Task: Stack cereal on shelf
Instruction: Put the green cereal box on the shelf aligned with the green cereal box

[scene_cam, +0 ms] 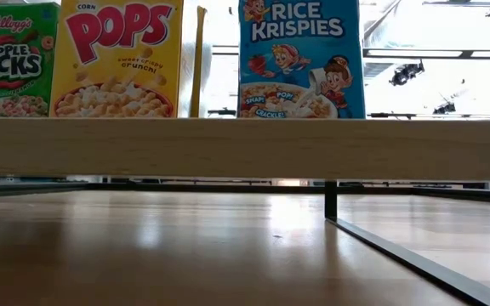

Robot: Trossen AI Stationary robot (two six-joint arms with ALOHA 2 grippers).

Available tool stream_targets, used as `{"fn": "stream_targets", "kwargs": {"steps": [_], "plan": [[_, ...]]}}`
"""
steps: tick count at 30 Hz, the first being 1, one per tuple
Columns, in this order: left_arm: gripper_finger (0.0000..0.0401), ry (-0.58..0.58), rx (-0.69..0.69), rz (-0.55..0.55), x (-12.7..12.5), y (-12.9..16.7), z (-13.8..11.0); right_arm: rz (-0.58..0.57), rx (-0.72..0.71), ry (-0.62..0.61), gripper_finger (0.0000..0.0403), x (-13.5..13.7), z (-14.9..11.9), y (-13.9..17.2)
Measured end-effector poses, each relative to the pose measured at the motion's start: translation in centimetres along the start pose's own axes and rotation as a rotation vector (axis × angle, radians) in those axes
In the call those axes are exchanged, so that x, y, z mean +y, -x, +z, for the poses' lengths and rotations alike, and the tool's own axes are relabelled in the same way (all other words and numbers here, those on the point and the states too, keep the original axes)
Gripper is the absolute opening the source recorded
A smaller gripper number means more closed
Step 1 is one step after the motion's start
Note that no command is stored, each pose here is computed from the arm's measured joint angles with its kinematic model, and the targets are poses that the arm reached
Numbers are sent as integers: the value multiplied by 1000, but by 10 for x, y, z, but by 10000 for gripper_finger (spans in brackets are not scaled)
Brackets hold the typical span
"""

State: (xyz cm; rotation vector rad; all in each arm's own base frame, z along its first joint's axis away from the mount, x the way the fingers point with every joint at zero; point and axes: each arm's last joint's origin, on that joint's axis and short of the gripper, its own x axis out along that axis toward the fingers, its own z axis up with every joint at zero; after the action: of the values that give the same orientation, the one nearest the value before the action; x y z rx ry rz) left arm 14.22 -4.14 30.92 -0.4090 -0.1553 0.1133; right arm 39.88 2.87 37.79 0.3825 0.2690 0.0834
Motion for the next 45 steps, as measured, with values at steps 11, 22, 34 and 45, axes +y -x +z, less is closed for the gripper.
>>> {"fn": "stream_targets", "kwargs": {"steps": [11, 22, 34, 45], "plan": [[118, -59, 28, -14, -1, -4, -5, -77, -197, -2, 259, 3, 6, -12], [118, -101, 65, -19, -5, -15, -16, -29, -169, 5, 258, 0, -7, -31], [154, -93, 60, -39, -6, -15, -14, -23, -166, 6, 138, 2, -8, -31], [234, -101, 170, 0, -5, -7, 0, -67, -113, 27, 93, 3, 0, -11]]}}
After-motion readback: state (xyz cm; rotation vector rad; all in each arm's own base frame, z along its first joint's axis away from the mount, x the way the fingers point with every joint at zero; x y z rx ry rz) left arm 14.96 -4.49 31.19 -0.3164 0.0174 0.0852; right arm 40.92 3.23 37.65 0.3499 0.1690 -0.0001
